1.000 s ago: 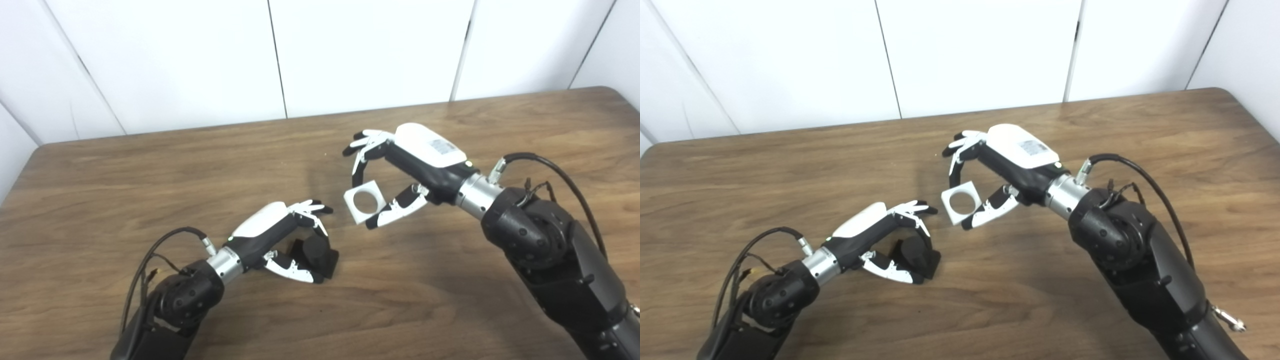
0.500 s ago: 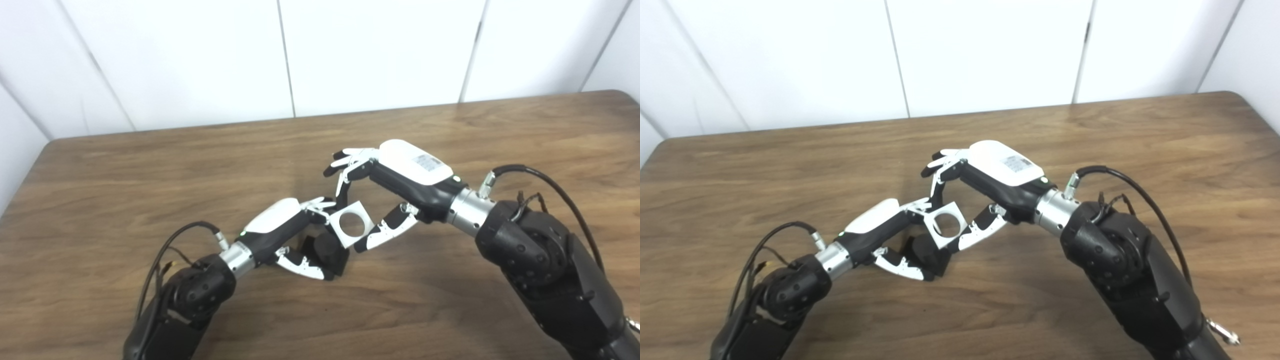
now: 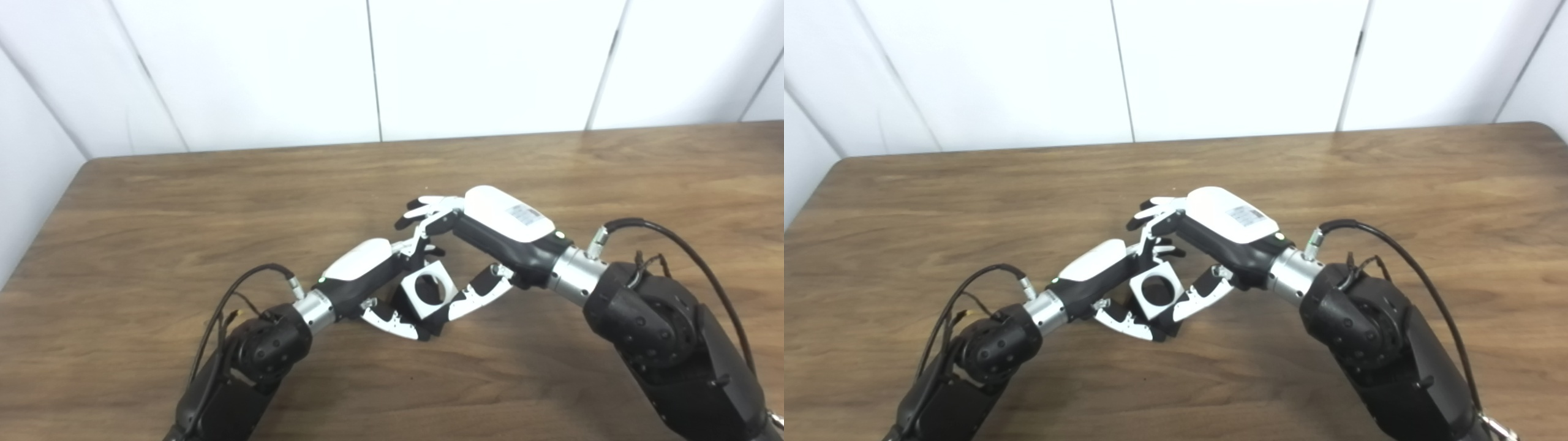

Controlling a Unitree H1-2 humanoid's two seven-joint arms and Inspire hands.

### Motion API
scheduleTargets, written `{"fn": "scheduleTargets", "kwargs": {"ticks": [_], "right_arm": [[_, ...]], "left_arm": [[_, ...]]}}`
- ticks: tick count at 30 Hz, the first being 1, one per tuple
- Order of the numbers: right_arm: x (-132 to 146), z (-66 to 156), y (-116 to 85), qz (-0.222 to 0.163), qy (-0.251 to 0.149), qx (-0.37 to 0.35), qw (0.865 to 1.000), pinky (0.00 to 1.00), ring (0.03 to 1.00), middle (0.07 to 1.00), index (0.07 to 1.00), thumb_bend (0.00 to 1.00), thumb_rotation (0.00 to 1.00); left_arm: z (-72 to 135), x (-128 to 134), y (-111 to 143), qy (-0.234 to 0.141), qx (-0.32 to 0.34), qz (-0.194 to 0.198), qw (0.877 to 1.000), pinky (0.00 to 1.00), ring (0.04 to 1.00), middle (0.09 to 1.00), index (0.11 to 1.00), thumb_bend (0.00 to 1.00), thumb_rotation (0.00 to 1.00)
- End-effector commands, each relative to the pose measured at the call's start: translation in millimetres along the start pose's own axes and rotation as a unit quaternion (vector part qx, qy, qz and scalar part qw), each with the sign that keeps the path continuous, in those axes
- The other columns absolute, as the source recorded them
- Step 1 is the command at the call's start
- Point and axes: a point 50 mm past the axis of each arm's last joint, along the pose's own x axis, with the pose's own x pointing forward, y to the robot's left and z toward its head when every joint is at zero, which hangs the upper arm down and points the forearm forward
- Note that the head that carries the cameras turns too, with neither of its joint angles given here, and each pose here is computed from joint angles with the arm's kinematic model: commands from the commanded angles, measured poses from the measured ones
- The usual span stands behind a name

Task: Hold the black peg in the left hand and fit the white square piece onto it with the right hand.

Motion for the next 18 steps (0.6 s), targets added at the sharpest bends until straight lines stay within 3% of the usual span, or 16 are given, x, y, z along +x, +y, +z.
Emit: {"fn": "scheduleTargets", "kwargs": {"ticks": [1, 18], "right_arm": [[8.4, 8.3, -13.2, -0.023, -0.027, -0.019, 0.999, 0.88, 0.902, 0.815, 0.481, 0.51, 0.13], [17.2, 0.0, -5.4, -0.011, -0.014, -0.017, 1.000, 0.87, 0.900, 0.812, 0.482, 0.51, 0.13]], "left_arm": [[2.6, 4.7, 1.6, 0.007, 0.021, -0.011, 1.000, 0.98, 0.987, 0.913, 0.493, 0.52, 0.08], [4.3, 3.7, 1.2, 0.004, 0.023, -0.010, 1.000, 0.97, 0.981, 0.905, 0.493, 0.52, 0.08]]}}
